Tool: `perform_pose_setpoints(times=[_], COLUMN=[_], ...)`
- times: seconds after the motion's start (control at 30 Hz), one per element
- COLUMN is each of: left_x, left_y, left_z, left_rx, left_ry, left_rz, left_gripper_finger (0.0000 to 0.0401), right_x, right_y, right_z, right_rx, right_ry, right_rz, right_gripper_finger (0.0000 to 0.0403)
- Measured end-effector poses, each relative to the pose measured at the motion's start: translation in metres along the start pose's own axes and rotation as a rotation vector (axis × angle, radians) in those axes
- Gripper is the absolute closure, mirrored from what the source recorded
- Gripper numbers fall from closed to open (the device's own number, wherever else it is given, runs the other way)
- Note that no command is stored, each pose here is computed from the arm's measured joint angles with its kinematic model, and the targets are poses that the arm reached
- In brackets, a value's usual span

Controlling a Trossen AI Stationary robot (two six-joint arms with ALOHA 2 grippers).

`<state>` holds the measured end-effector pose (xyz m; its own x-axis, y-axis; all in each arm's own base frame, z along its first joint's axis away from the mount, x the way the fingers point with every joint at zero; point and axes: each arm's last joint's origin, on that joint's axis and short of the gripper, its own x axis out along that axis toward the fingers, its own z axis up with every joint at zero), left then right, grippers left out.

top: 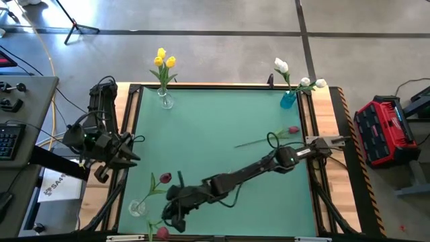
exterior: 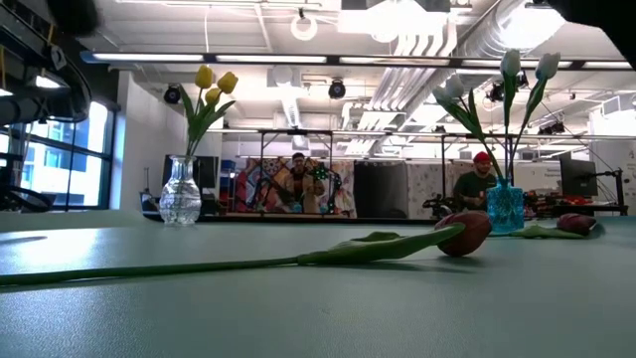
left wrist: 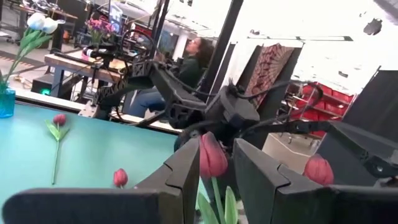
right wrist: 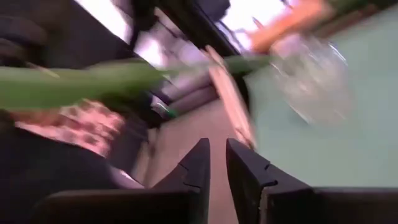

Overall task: Sort flowers into vase by color
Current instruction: Put the top left red flower into the bottom transparent vase

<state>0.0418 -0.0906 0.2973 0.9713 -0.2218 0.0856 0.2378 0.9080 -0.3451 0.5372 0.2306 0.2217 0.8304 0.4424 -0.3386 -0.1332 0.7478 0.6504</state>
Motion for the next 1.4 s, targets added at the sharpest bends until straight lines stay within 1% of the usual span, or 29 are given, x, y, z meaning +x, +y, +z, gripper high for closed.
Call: perform_pose_setpoints(times=[0.07, 0.13, 0.2, 0.3, 0.47, 0.6, 0.73, 0.8, 0.9, 0.97, 1.0, 1.1, 1.17, 1.27, 1.33, 1.4], left_x=[0.000, 0.000, 0.000, 0.000, 0.000, 0.000, -0.001, -0.001, -0.001, -0.001, -0.002, -0.002, -0.003, -0.003, -0.003, -0.003], left_y=[0.000, 0.000, 0.000, 0.000, 0.000, 0.000, 0.002, 0.003, 0.000, -0.002, -0.003, -0.001, 0.001, 0.002, 0.002, 0.002], left_z=[0.000, 0.000, 0.000, 0.000, -0.002, -0.008, -0.015, -0.018, -0.020, -0.022, -0.023, -0.029, -0.032, -0.034, -0.034, -0.034], left_rx=[0.000, 0.002, 0.001, 0.003, -0.016, -0.018, -0.018, -0.029, -0.046, -0.043, -0.031, 0.013, 0.012, -0.002, -0.012, -0.015], left_ry=[0.001, 0.003, 0.002, 0.003, 0.010, 0.046, 0.089, 0.108, 0.150, 0.183, 0.198, 0.239, 0.259, 0.276, 0.278, 0.282], left_rz=[-0.004, -0.011, -0.014, -0.014, -0.013, -0.027, -0.024, -0.036, -0.125, -0.195, -0.212, -0.206, -0.193, -0.181, -0.181, -0.186], left_gripper_finger=[0.0314, 0.0314, 0.0314, 0.0314, 0.0314, 0.0314, 0.0314, 0.0314, 0.0314, 0.0315, 0.0317, 0.0324, 0.0329, 0.0335, 0.0338, 0.0340], right_x=[0.001, -0.001, -0.004, -0.008, -0.007, -0.005, -0.005, -0.005, -0.005, -0.005, -0.005, -0.007, -0.008, -0.010, -0.010, -0.009], right_y=[-0.001, -0.002, -0.003, -0.001, -0.004, -0.003, 0.004, 0.006, 0.008, 0.012, 0.015, 0.023, 0.028, 0.034, 0.036, 0.037], right_z=[0.008, 0.017, 0.025, 0.035, 0.027, 0.019, 0.018, 0.017, 0.014, 0.015, 0.015, 0.018, 0.020, 0.022, 0.020, 0.015], right_rx=[0.009, 0.018, 0.020, 0.004, 0.022, 0.046, 0.052, 0.059, 0.077, 0.076, 0.072, 0.056, 0.056, 0.070, 0.081, 0.088], right_ry=[-0.087, -0.144, -0.163, -0.139, -0.061, -0.012, -0.003, 0.009, 0.020, 0.004, -0.008, -0.057, -0.093, -0.100, -0.082, -0.048], right_rz=[0.108, 0.166, 0.183, 0.184, 0.141, 0.107, 0.184, 0.200, 0.209, 0.239, 0.257, 0.322, 0.366, 0.425, 0.439, 0.422], right_gripper_finger=[0.0369, 0.0372, 0.0375, 0.0375, 0.0375, 0.0375, 0.0375, 0.0375, 0.0375, 0.0375, 0.0375, 0.0375, 0.0375, 0.0375, 0.0375, 0.0375])
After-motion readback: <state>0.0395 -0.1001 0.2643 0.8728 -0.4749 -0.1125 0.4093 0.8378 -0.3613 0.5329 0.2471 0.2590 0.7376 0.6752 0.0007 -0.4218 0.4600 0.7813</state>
